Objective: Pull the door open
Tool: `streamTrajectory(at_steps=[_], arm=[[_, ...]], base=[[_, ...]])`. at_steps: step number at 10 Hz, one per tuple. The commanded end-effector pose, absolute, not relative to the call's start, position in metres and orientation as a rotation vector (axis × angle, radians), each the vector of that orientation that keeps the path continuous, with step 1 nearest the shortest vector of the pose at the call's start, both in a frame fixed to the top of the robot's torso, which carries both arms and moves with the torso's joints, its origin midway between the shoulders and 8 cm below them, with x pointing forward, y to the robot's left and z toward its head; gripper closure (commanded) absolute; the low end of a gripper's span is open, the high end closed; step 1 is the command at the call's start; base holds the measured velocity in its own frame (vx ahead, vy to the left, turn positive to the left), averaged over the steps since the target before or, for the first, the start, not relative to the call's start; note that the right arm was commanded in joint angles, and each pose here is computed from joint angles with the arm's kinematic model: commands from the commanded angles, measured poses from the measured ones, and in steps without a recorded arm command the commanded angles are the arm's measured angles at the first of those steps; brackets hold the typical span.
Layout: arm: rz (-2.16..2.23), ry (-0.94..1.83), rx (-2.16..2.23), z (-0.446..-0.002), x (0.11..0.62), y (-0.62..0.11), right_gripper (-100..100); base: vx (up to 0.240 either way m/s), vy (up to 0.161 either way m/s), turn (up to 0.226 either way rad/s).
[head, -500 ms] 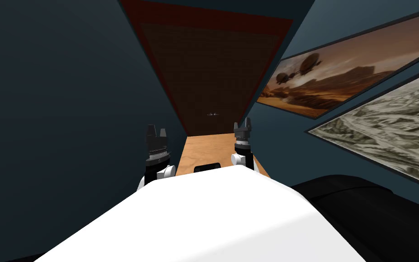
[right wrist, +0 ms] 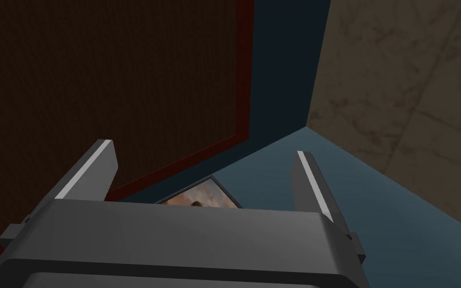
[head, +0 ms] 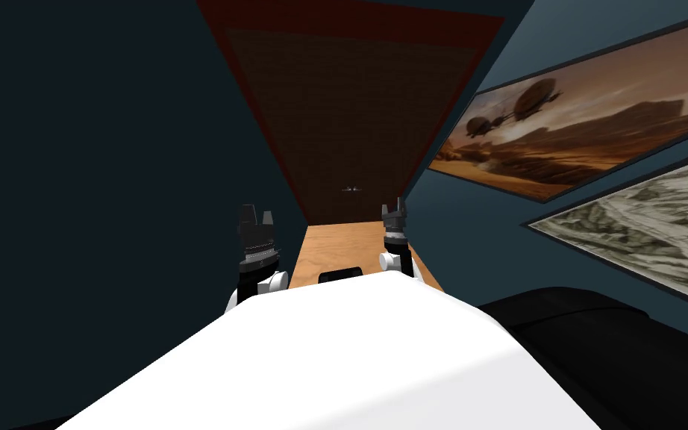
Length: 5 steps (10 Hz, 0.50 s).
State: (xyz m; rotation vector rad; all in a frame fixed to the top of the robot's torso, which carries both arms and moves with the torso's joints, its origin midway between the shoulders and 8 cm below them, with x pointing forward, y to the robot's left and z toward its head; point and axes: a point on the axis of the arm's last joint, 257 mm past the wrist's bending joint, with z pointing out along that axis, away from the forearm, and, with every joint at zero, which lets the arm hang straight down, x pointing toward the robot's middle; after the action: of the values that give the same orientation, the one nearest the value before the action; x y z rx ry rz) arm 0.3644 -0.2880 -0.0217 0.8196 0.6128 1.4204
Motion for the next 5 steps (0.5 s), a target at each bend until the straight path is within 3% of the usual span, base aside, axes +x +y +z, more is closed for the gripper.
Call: streamTrajectory(at_steps=[1,5], arm=[[1.410,0.635,0.828,-0.034,0.369,-0.291,-100],[1.383,0.682,0.851,-0.062,0.380,-0.298,-100]], base=[[0.170,-0.048,0.035],[0.138,-0.010,0.041]])
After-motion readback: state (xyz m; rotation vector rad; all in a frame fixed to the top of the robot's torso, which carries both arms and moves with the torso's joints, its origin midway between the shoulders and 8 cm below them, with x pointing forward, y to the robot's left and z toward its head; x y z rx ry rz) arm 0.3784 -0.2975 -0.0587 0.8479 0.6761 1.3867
